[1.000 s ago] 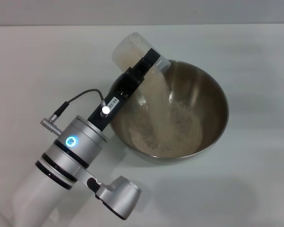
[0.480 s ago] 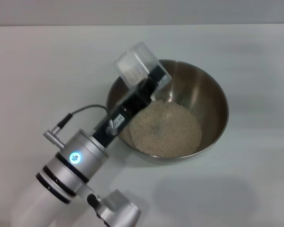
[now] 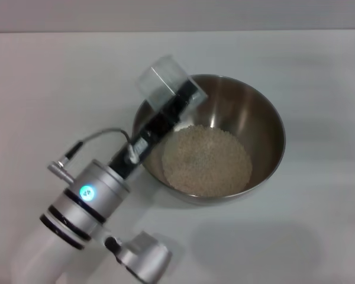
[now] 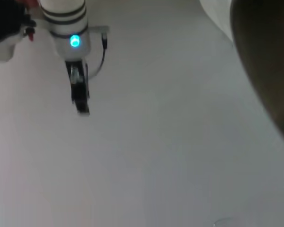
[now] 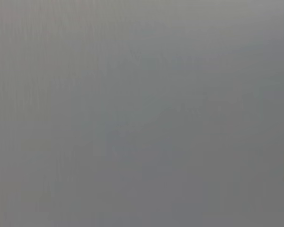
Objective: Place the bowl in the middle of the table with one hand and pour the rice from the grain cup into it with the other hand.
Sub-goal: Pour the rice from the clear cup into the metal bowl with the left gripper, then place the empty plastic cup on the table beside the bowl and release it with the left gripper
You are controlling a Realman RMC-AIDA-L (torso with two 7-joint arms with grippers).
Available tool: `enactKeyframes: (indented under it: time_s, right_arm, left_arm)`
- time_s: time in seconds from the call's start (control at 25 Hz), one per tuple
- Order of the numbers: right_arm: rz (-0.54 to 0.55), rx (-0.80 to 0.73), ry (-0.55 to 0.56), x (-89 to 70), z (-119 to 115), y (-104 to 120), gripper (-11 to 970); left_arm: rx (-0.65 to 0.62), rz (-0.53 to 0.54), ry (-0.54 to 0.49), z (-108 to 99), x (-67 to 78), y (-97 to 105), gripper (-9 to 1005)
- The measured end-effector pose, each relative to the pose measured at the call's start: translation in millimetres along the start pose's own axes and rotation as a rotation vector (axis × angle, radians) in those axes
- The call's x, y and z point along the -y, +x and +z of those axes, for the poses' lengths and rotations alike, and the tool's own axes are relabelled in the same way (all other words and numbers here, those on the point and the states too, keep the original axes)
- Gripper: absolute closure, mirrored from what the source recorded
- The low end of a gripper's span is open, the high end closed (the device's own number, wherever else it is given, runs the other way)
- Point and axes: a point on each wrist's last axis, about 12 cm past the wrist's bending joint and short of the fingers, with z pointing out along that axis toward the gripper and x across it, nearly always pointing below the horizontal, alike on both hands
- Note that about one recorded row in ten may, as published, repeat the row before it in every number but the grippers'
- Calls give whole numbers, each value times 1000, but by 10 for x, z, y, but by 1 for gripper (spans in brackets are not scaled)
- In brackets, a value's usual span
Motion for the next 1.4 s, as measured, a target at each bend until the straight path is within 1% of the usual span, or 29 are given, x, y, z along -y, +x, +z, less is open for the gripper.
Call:
enactKeyframes:
  time_s: [0.08,0.12,0.2,0.36,0.44,0.52,0.6,0.64,0.76,0.8,0.88,0.92,0.96,1.0,1.12,1.16,1.24,1.4]
  right_arm:
    - [0,0,0,-1,1,0,469]
    - [0,0,0,-2,2,1,469]
    - [0,0,0,-3,4,1,469]
    - [0,-1,0,-2,3,2,469]
    - [0,-4,2,1,2,5,469]
    - [-1,-3,4,7,3,3,468]
    - [-2,-3,5,13,5,1,468]
    - [-3,-4,4,14,5,1,468]
    - [-3,-5,1,8,8,3,468]
    - [-3,-5,1,7,9,3,468]
    - [-4,-5,1,8,10,2,468]
    - [-3,-4,1,7,11,2,468]
    - [-4,-4,1,7,12,2,468]
    - [-4,-4,0,6,13,2,467]
    - [-3,-3,-1,2,16,0,467]
    - [-1,-2,-2,-3,18,0,467]
    - [1,-1,-5,-16,19,2,467]
    - [-2,-6,-22,-44,17,11,467]
  left_arm:
    - [-53,3,3,29,14,98,972]
    - [-48,0,3,23,12,89,972]
    - [-12,-15,-7,6,-16,9,972]
    - [-35,-52,3,25,3,57,972]
    - [-23,-98,10,7,8,29,972]
    - [-48,-222,1,13,-27,25,972]
    - [-120,-382,-19,40,-69,87,972]
    - [-149,-445,-28,47,-80,117,972]
    - [-271,-699,-64,47,-87,259,972]
    - [-335,-831,-86,48,-80,327,972]
    - [-403,-965,-107,39,-54,392,972]
    - [-447,-1043,-118,28,-27,430,972]
    - [-477,-1094,-125,18,-5,458,972]
    - [-524,-1181,-136,1,33,491,972]
    - [-613,-1376,-148,-32,133,535,972]
    - [-630,-1416,-146,-37,159,540,972]
    - [-702,-1545,-131,-62,262,563,972]
    - [-822,-1711,-95,-104,435,606,972]
